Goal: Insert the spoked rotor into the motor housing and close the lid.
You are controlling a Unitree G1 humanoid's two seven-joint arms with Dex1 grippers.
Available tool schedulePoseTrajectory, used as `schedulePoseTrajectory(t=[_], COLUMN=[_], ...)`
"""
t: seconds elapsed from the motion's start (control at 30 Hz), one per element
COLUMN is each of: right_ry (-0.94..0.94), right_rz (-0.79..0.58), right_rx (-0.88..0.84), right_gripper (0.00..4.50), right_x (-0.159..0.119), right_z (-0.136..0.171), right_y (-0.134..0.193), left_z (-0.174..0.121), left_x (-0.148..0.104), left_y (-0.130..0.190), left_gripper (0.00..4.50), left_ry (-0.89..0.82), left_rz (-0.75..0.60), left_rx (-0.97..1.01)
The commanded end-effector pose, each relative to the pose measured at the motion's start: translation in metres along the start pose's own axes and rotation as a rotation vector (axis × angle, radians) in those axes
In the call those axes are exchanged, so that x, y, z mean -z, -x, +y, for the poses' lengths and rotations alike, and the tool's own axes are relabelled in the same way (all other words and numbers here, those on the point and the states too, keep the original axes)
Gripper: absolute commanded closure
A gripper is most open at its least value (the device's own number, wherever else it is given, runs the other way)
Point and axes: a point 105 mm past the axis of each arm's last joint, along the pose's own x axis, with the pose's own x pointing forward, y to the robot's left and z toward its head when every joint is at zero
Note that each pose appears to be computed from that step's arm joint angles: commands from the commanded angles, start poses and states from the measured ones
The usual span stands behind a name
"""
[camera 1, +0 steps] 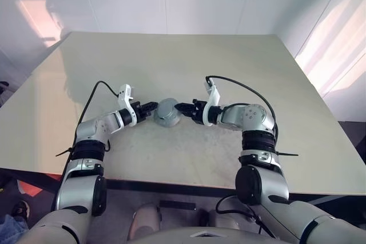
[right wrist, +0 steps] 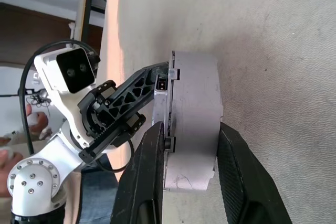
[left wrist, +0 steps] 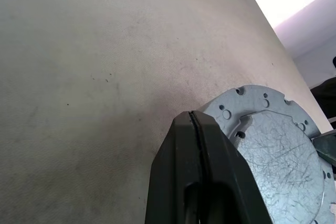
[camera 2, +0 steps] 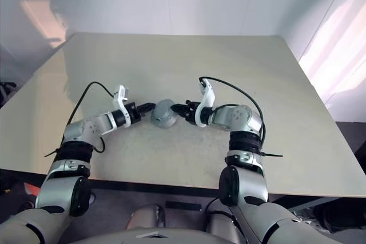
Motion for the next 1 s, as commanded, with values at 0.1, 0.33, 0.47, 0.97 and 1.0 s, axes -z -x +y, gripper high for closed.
schedulePoseTrajectory(t=[0.1,0.33,0.47,0.97,1.0], right_ry=[0.056,-0.014,-0.141,-0.268,-0.268], right_rz=[-0.03,-0.062,-0.137,-0.331,-0.333], right_rx=[-0.073,-0.098,-0.134,-0.171,-0.178], right_gripper=[3.37,3.39,3.39,3.39,3.39], right_x=[-0.011,-0.019,-0.04,-0.091,-0.093], right_z=[0.025,0.026,0.026,0.04,0.043], right_y=[-0.003,-0.001,0.005,0.012,0.012], left_z=[-0.011,-0.008,-0.006,0.002,0.002], left_x=[-0.011,-0.022,-0.041,-0.08,-0.08], left_y=[-0.005,0.0,0.007,0.033,0.034], left_gripper=[4.5,4.5,4.5,4.13,3.92], left_ry=[-0.032,-0.008,0.056,0.251,0.265], left_rz=[-0.024,-0.08,-0.184,-0.457,-0.462], left_rx=[0.041,0.035,0.043,0.084,0.089])
